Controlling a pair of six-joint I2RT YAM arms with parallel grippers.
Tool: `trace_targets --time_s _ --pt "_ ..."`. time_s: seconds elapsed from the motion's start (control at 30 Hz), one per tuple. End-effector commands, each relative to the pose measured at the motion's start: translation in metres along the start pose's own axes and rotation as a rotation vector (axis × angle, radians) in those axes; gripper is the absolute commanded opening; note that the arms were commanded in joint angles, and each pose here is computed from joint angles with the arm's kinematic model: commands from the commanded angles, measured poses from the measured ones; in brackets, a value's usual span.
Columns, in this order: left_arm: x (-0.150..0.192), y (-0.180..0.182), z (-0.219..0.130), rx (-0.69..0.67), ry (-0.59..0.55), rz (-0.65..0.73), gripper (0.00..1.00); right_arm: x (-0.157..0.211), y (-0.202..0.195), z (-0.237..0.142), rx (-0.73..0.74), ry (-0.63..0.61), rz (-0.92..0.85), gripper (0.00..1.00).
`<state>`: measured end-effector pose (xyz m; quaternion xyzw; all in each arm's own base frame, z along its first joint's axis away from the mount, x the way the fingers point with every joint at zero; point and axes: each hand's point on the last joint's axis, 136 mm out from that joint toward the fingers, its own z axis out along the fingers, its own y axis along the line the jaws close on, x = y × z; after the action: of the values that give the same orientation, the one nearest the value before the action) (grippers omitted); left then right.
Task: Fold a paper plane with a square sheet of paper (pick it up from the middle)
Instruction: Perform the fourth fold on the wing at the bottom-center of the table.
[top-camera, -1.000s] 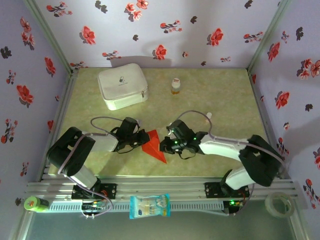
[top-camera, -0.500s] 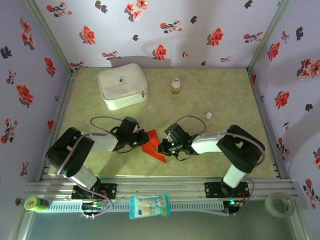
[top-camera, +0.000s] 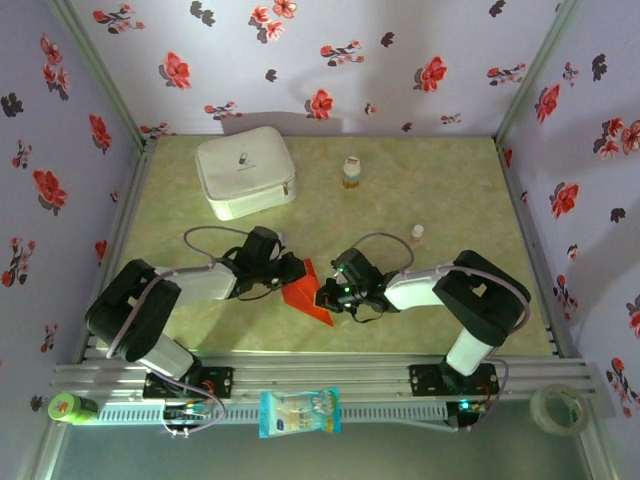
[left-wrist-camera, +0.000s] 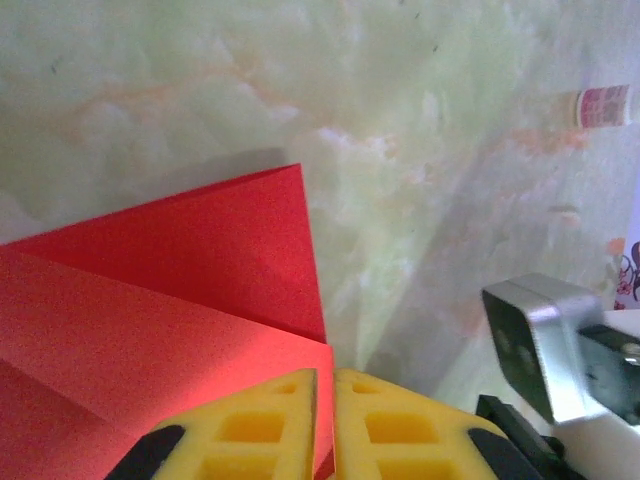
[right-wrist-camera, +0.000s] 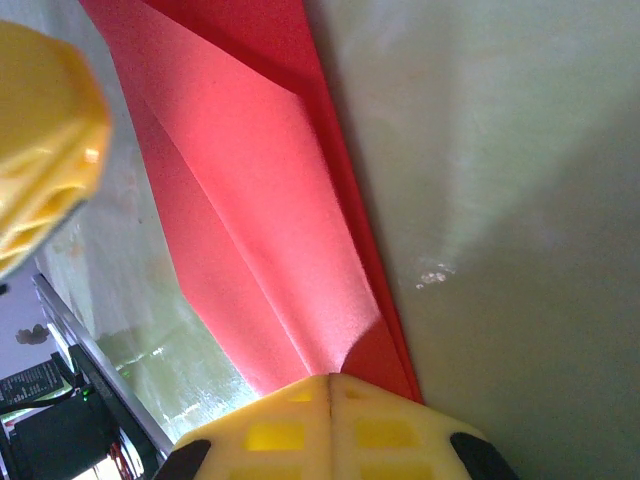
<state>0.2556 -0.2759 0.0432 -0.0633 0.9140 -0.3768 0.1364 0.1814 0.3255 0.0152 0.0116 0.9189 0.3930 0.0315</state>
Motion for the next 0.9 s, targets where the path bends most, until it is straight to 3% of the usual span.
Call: trace_targets --time_s 0.0,0.3,0.5,0.57,0.73,0.87 --pt "0.006 0.014 0.010 -0.017 0.019 -0.023 0.11 0.025 -0.057 0.003 0.184 0.066 0.089 0.01" --pt "-0.021 0.069 0.003 -0.135 -0.015 -0.025 0.11 0.031 -0.068 0.003 0.201 0.076 0.096 0.00" --pt "-0.048 0.079 -0.012 -0.169 -0.033 -0.017 0.11 0.033 -0.071 0.002 0.203 0.075 0.096 0.00" --pt "-0.054 0.074 -0.018 -0.166 -0.030 -0.019 0.11 0.032 -0.070 0.002 0.196 0.070 0.097 0.00" --pt "-0.059 0.019 -0.046 -0.117 -0.093 0.050 0.13 0.024 -0.058 0.005 0.165 0.057 0.086 0.01" --pt "-0.048 -0.003 -0.052 -0.094 -0.118 0.062 0.14 0.018 -0.046 0.005 0.142 0.044 0.078 0.03"
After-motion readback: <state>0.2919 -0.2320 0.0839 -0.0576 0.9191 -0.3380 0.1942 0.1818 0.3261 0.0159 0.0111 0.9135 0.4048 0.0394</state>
